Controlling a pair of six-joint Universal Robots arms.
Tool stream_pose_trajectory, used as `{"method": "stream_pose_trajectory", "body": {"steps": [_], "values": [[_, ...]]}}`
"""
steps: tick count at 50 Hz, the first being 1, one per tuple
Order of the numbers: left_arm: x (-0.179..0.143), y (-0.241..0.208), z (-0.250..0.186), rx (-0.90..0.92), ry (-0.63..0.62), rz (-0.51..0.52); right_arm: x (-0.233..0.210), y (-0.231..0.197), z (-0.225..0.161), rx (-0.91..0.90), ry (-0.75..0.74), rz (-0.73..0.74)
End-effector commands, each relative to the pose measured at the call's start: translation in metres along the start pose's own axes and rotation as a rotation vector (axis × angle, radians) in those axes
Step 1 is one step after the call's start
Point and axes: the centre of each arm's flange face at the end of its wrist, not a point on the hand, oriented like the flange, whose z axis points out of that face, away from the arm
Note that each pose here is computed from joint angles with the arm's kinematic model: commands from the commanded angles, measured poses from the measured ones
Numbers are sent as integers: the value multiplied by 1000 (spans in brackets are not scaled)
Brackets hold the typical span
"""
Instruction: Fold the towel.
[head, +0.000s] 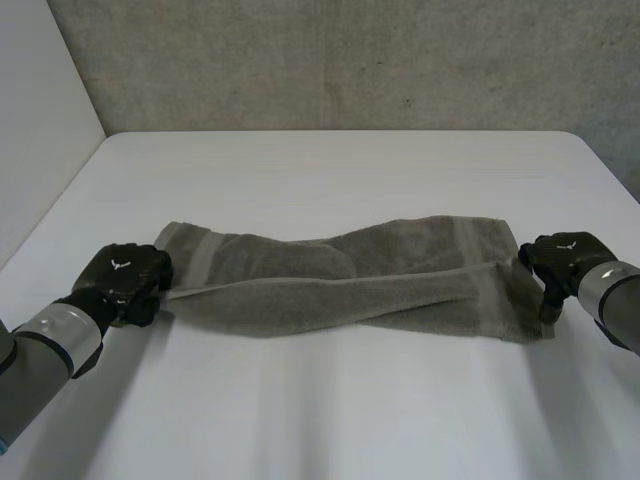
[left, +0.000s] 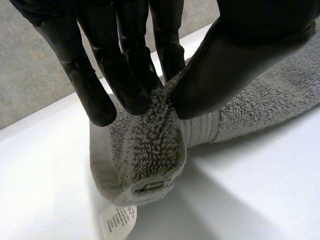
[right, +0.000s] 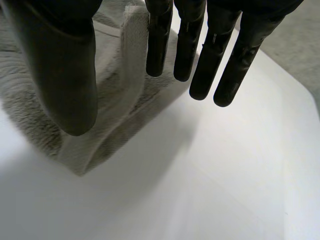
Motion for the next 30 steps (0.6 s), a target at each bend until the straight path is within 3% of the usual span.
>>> {"method": "stream_pose_trajectory", "body": {"steps": [1, 30], "values": [[2, 3, -2, -11, 7, -4, 4, -5, 1, 30, 43, 48], [10, -2, -16, 11, 14, 8, -18, -13, 43, 61, 19, 26]]}}
